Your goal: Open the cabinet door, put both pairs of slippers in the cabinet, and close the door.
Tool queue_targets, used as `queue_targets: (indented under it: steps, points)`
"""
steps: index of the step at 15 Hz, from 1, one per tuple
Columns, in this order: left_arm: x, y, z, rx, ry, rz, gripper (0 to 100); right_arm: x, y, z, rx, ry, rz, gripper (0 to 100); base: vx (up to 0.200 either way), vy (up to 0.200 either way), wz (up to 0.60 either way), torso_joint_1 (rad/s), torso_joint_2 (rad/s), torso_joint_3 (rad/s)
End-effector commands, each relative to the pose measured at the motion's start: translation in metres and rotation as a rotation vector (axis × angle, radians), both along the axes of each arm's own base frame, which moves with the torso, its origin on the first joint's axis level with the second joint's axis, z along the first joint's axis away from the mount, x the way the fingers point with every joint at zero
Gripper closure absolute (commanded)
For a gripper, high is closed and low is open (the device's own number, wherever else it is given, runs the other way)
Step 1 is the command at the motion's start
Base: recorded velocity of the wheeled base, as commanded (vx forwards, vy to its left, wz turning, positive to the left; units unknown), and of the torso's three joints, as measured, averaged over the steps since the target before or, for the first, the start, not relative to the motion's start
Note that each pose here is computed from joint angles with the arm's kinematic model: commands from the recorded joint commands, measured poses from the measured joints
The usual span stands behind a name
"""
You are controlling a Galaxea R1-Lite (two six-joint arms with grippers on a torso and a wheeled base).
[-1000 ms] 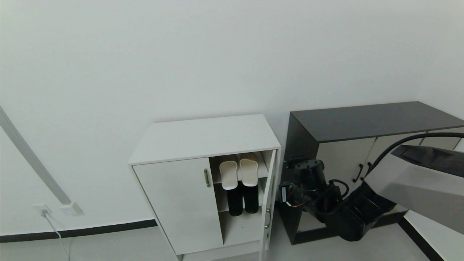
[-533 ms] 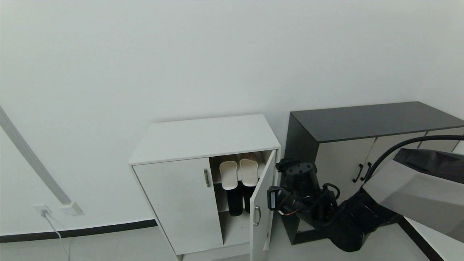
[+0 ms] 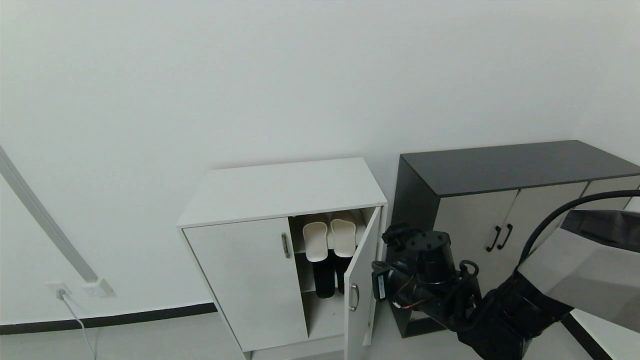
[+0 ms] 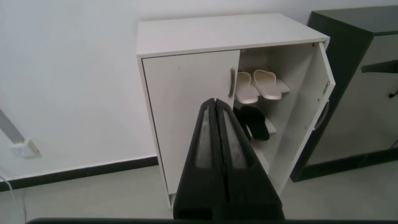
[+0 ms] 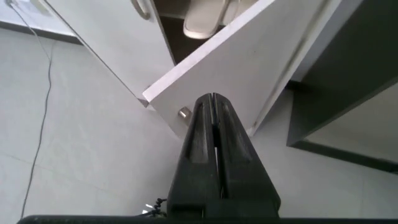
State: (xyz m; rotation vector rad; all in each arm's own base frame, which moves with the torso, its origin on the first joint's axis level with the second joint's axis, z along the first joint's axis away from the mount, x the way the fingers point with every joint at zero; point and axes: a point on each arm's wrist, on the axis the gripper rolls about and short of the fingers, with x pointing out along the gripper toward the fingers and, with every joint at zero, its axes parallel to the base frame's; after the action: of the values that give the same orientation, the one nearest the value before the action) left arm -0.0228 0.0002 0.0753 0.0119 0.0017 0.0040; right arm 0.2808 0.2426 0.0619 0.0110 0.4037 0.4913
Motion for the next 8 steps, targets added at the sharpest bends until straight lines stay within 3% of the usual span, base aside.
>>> queue_targets:
  steps: [1,2,8]
  points:
    - [0.000,0.000,0.000,0.000,0.001,0.001,100,-0.002,-0.001,0.000,-0.001,0.003,0.006,100,0.000,0.000,0.60,0.002,0.00,-0.002]
    - [0.000,0.000,0.000,0.000,0.001,0.001,100,-0.002,-0.001,0.001,0.009,0.002,0.021,100,0.000,0.000,0.60,0.002,0.00,-0.002]
    - [0.000,0.000,0.000,0.000,0.001,0.001,100,0.000,-0.014,0.002,0.022,-0.042,0.039,100,0.000,0.000,0.00,0.000,0.00,0.000]
